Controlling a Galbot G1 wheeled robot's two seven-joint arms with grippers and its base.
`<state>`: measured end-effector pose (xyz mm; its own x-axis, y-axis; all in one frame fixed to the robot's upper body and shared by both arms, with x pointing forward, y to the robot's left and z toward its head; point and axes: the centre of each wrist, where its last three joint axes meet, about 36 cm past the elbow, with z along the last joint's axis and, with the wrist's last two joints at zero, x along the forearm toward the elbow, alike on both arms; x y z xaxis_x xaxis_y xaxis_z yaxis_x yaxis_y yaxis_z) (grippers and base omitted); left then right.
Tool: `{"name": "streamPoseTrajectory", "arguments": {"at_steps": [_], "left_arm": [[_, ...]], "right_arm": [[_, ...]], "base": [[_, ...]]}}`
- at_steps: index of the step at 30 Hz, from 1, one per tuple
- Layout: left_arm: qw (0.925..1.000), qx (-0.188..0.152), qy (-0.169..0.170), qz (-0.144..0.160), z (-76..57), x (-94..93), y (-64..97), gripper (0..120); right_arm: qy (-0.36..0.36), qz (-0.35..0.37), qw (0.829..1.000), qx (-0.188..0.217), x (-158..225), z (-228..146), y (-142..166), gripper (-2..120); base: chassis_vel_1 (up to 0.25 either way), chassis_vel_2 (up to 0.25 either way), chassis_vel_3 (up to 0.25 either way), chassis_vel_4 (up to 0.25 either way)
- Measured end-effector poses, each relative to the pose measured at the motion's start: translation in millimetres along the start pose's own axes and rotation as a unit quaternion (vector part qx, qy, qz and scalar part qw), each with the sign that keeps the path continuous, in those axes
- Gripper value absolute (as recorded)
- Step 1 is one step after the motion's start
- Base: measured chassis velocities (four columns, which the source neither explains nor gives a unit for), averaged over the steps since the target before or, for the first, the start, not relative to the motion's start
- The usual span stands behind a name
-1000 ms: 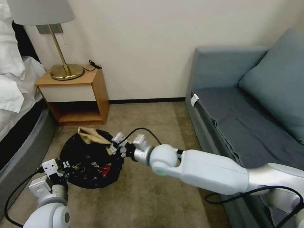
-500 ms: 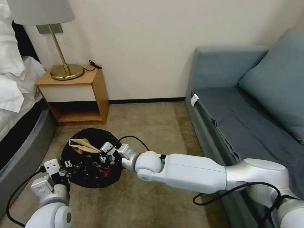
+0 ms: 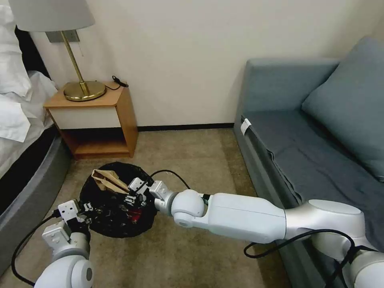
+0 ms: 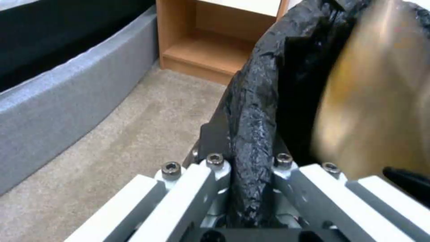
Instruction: Pick up the trash bin, then pick up the garbage on the floor and place it into the trash bin.
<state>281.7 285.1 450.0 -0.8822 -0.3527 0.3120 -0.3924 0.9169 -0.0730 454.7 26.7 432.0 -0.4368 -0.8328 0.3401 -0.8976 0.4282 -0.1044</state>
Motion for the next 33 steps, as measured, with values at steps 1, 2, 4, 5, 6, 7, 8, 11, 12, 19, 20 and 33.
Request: {"name": "streamPoseTrajectory", "arguments": {"at_steps": [1, 2, 4, 5, 6, 7, 8, 11, 12, 19, 20, 33], "left_arm": [[1.0, 0.0, 0.0, 0.0, 0.1, 0.0, 0.0, 4], [1.0, 0.0, 0.0, 0.0, 0.1, 0.0, 0.0, 4], [1.0, 0.0, 0.0, 0.0, 0.2, 0.1, 0.0, 4], [1.0, 0.001, 0.001, 0.0, 0.1, 0.1, -0.1, 4], [1.0, 0.002, 0.001, 0.0, 0.2, 0.1, 0.0, 4], [1.0, 0.002, 0.001, 0.0, 0.2, 0.1, 0.0, 4], [1.0, 0.003, 0.001, 0.001, 0.3, 0.0, 0.0, 4], [1.0, 0.007, 0.003, 0.0, 1.1, -0.6, 0.8, 4], [0.9999, 0.01, 0.005, -0.002, 1.6, -1.1, 1.2, 4], [0.9984, 0.046, 0.03, -0.017, 5.9, -5.2, 3.1, 4], [0.9978, 0.053, 0.034, -0.019, 6.7, -5.9, 3.9, 4], [0.9788, 0.162, 0.114, -0.051, 12.5, -18.9, 16.6, 4]], "right_arm": [[-0.001, 0.0, 1.0, 0.0, 0.5, -0.3, 0.1, 67], [-0.001, 0.0, 1.0, 0.0, 0.5, -0.3, 0.1, 67], [-0.003, -0.001, 1.0, 0.0, 1.1, -1.7, 0.5, 76], [-0.005, -0.002, 1.0, -0.001, 1.5, -2.8, 0.9, 80], [-0.007, -0.002, 1.0, -0.001, 1.8, -4.0, 1.0, 85], [-0.007, -0.002, 1.0, -0.001, 1.8, -4.0, 1.0, 85], [-0.01, -0.001, 1.0, -0.001, 2.2, -5.4, 0.6, 88], [-0.023, 0.007, 1.0, 0.0, 3.9, -12.3, -3.4, 96], [-0.031, 0.01, 0.999, 0.0, 5.3, -16.2, -5.6, 98], [-0.087, 0.034, 0.996, -0.001, 32.1, -50.9, -27.6, 100], [-0.093, 0.038, 0.995, -0.001, 38.2, -54.6, -31.4, 100], [-0.101, 0.072, 0.992, 0.001, 83.4, -47.1, -50.1, 100]], "base": [[0.0, 0.0, 0.0, 0.0], [0.0, 0.0, 0.0, 0.0], [0.0, 0.0, 0.0, 0.0], [0.0, 0.0, 0.0, 0.0], [0.0, 0.0, 0.0, 0.0], [0.0, 0.0, 0.0, 0.0], [0.0, 0.0, 0.0, 0.0], [0.0, 0.0, 0.0, 0.0], [0.0, 0.0, 0.0, 0.0], [0.0, 0.0, 0.0, 0.0], [0.0, 0.0, 0.0, 0.0], [0.0, 0.0, 0.0, 0.0]]}}
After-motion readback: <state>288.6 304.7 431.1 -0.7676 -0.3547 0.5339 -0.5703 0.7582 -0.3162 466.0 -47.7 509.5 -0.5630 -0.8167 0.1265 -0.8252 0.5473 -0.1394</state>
